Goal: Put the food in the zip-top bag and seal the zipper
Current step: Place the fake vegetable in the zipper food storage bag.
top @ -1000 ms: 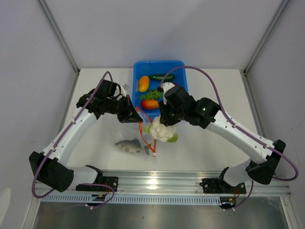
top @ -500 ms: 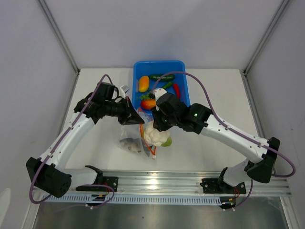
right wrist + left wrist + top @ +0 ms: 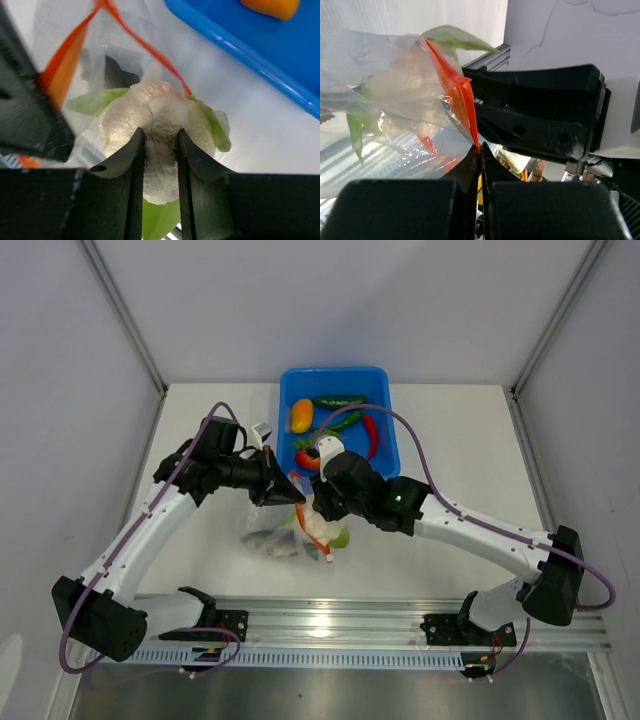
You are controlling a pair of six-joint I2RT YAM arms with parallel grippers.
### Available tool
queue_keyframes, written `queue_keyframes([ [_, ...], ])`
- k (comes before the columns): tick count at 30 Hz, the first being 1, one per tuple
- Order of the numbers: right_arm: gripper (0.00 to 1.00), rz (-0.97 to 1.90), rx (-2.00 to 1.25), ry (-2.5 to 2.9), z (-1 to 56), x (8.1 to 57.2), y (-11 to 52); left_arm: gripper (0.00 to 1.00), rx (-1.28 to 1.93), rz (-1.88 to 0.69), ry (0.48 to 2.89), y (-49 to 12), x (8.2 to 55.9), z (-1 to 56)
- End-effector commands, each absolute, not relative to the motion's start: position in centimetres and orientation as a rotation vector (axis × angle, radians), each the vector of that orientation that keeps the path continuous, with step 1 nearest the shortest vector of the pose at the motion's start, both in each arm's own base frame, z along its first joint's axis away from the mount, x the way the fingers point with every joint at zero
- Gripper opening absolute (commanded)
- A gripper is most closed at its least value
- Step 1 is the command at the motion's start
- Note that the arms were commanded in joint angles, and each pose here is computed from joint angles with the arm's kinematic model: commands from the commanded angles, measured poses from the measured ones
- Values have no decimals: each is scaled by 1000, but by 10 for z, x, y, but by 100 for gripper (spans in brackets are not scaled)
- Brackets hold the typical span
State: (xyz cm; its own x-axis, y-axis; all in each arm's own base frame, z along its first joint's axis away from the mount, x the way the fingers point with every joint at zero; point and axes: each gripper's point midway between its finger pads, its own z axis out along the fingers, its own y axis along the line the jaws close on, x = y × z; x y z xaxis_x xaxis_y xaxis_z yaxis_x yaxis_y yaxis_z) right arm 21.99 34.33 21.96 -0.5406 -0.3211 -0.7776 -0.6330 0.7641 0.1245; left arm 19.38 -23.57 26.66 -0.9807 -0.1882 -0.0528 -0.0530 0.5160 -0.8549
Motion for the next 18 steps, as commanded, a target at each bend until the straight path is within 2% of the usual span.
queue_keyframes([
  [1, 0, 774, -672, 1938, 287, 209, 366, 0, -169, -1560, 2551, -239, 189, 283],
  [10, 0, 937, -774, 1796, 316, 173, 365, 1, -179, -1541, 2560, -239, 193, 277],
  [18, 0, 986, -855, 1790, 288, 165, 377, 1, -164, -1620, 2530, -243, 190, 288],
])
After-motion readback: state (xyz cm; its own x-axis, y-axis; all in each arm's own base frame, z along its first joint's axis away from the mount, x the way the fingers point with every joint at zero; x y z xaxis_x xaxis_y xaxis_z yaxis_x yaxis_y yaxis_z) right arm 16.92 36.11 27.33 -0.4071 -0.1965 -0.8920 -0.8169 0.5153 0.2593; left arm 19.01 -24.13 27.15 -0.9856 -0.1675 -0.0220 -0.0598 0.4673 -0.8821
